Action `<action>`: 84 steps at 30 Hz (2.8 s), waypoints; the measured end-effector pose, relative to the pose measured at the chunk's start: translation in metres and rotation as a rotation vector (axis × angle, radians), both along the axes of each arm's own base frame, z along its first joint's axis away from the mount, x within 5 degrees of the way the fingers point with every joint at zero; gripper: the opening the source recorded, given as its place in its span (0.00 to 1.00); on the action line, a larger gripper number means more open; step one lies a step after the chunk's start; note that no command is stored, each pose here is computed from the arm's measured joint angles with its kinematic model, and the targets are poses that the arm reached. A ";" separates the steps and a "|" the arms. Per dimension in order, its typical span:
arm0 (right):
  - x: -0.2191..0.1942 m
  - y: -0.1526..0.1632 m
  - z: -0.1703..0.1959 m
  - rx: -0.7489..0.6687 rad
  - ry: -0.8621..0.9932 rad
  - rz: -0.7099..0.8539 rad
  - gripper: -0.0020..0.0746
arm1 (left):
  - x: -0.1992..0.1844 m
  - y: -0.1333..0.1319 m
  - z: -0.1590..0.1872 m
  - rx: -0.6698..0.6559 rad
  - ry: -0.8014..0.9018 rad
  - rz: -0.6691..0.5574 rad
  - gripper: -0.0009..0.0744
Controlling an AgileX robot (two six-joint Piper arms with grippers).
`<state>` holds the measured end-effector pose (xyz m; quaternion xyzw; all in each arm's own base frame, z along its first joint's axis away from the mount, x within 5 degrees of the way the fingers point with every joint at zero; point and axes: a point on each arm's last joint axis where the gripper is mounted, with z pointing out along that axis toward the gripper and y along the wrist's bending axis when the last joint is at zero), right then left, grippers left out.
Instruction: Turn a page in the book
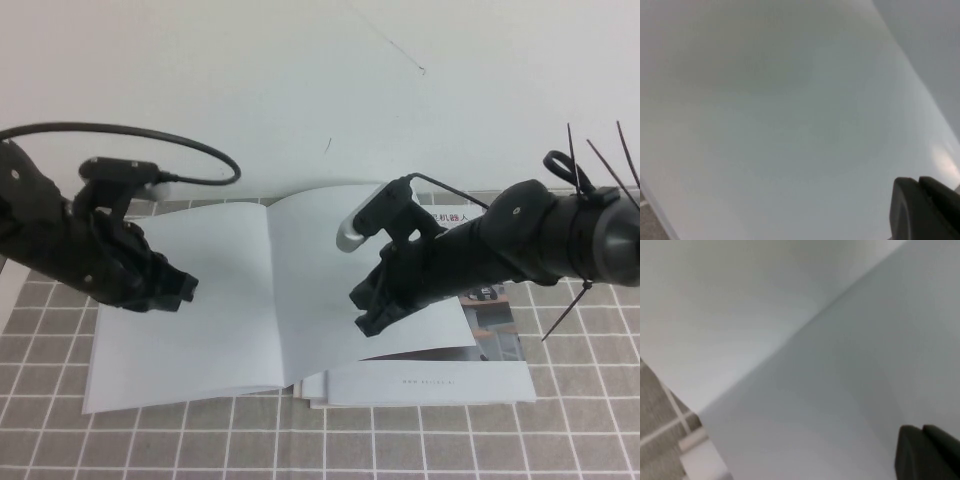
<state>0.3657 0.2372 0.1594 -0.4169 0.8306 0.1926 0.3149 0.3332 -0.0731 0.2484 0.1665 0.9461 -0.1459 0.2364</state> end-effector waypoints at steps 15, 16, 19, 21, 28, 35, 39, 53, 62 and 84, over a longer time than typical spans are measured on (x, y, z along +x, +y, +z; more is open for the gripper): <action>0.005 -0.055 -0.023 -0.169 0.274 -0.054 0.02 | 0.015 0.000 -0.065 0.049 0.156 -0.016 0.01; 0.005 -0.058 -0.020 -0.180 0.277 -0.050 0.02 | 0.015 0.000 -0.065 0.049 0.155 -0.017 0.01; 0.002 -0.066 -0.010 -0.209 0.267 -0.049 0.02 | 0.015 0.000 -0.065 0.049 0.155 -0.017 0.01; -0.001 -0.067 0.003 -0.203 0.242 -0.052 0.02 | 0.015 -0.001 -0.064 0.048 0.158 -0.019 0.01; -0.020 -0.075 0.090 -0.117 0.045 -0.071 0.02 | -0.003 -0.003 -0.017 -0.013 0.088 -0.027 0.01; -0.081 -0.098 0.209 0.022 -0.249 -0.092 0.02 | -0.067 0.004 0.097 -0.074 -0.251 -0.042 0.01; -0.132 -0.115 0.258 0.081 -0.351 -0.072 0.02 | -0.125 0.012 0.149 -0.091 -0.450 -0.056 0.01; -0.294 -0.186 0.247 0.122 -0.463 -0.190 0.02 | -0.303 0.045 0.134 -0.149 -0.806 0.086 0.01; -0.302 -0.198 0.190 0.117 -0.484 -0.305 0.02 | -0.291 0.053 0.093 -0.117 -0.704 0.213 0.01; -0.294 -0.195 0.111 0.006 -0.265 -0.298 0.02 | -0.286 0.052 0.087 -0.124 -0.682 0.226 0.01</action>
